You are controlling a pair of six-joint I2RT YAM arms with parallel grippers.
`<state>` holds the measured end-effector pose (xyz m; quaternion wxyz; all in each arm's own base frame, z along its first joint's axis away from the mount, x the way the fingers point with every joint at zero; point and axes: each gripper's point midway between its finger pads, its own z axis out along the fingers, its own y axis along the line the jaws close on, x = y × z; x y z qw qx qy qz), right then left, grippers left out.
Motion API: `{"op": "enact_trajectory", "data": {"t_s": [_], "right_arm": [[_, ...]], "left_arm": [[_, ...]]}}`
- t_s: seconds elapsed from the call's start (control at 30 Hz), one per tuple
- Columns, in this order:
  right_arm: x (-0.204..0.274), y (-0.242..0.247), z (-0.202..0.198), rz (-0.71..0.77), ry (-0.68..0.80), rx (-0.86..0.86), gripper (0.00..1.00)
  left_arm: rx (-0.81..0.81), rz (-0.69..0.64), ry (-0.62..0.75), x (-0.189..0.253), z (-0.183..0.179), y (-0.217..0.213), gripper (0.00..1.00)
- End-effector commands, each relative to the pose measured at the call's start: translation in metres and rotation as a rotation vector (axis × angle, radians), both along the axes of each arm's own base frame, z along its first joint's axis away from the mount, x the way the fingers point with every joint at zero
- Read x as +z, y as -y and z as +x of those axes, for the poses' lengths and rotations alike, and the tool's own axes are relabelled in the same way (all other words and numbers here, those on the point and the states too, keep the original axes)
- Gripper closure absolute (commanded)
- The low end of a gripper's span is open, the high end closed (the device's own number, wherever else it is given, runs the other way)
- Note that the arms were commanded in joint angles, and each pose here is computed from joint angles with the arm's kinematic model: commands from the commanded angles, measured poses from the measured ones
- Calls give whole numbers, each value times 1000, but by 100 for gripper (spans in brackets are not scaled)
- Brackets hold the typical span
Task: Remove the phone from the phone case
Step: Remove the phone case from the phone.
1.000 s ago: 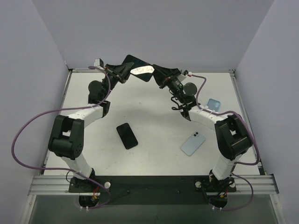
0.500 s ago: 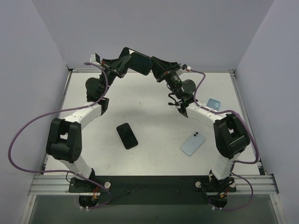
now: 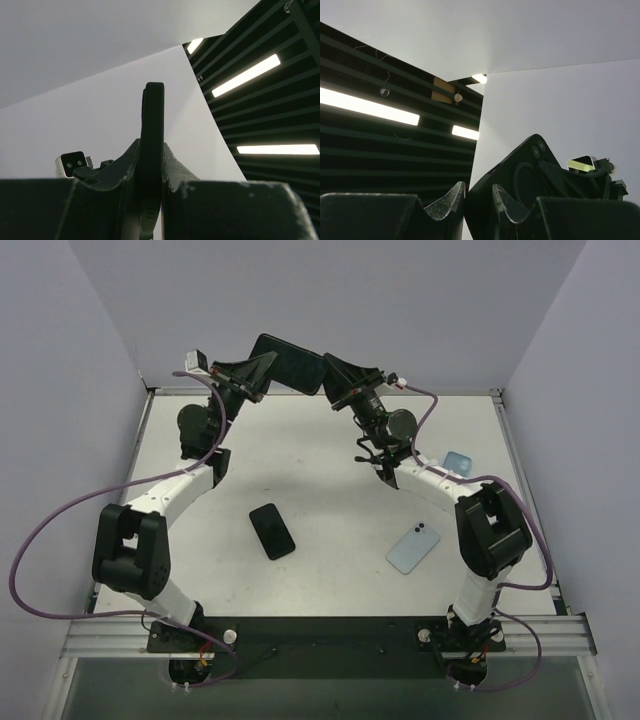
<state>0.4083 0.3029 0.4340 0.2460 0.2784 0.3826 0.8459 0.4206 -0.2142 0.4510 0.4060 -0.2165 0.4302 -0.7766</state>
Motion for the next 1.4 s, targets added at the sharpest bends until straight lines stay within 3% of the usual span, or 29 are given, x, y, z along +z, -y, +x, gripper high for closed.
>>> {"op": "enact_trajectory", "data": {"t_s": [0.0,0.23,0.43,0.9,0.97,1.07,1.23,1.37], "right_arm": [[43,38,-13,443,-17,171,100],[55,20,-3,518,-5,194,100],[66,12,-3,549,20,214,100],[60,3,1,531,22,221,100],[60,0,-5,458,56,230,100],[33,-12,-8,207,72,221,100],[-49,-18,-11,-180,-44,183,100],[-90,-16,-23,-366,-69,194,100]], "left_arm": [[-186,-277,721,146,-205,-38,100],[-212,-293,817,170,-230,-37,100],[-212,-307,816,172,-230,-37,100],[-220,-345,910,198,-251,-45,100],[-220,-346,911,197,-251,-46,100],[-219,-318,872,194,-243,-41,100],[-203,-251,775,184,-223,-30,100],[-222,-223,732,177,-211,-23,100]]}}
